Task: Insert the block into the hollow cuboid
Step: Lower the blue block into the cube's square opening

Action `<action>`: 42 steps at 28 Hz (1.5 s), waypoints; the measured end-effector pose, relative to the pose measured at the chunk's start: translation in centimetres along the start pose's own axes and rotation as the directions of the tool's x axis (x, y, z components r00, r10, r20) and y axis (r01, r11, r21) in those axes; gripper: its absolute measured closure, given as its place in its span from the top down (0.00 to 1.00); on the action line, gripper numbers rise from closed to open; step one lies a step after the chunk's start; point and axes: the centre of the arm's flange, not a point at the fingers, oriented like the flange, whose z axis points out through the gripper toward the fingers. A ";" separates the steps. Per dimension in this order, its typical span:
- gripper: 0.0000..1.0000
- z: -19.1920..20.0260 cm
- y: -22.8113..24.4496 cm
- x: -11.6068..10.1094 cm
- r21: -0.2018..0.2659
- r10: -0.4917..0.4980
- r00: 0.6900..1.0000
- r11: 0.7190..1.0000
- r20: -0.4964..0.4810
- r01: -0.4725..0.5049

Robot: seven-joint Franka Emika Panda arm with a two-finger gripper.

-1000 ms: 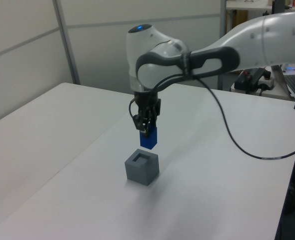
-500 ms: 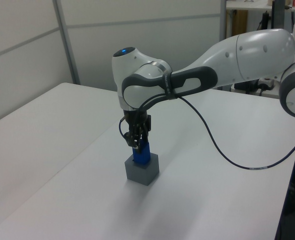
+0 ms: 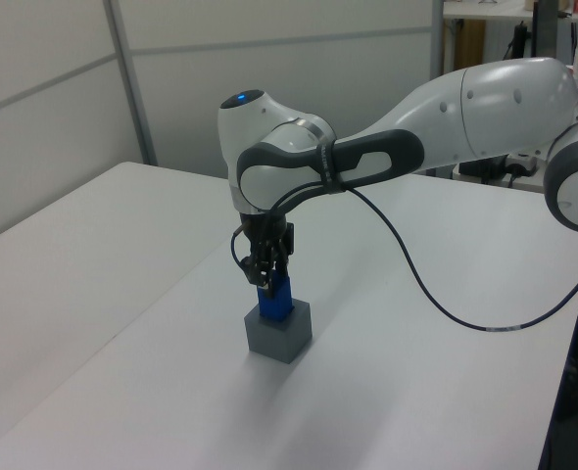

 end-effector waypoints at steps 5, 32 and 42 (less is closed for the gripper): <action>0.51 0.2 0.2 0.2 0.000 0.003 1.000 1.000 -0.004 -0.003; 0.51 0.3 0.5 0.2 0.000 0.147 0.989 0.989 -0.003 -0.147; 0.51 0.3 0.5 0.1 -0.001 0.148 0.989 0.989 0.003 -0.148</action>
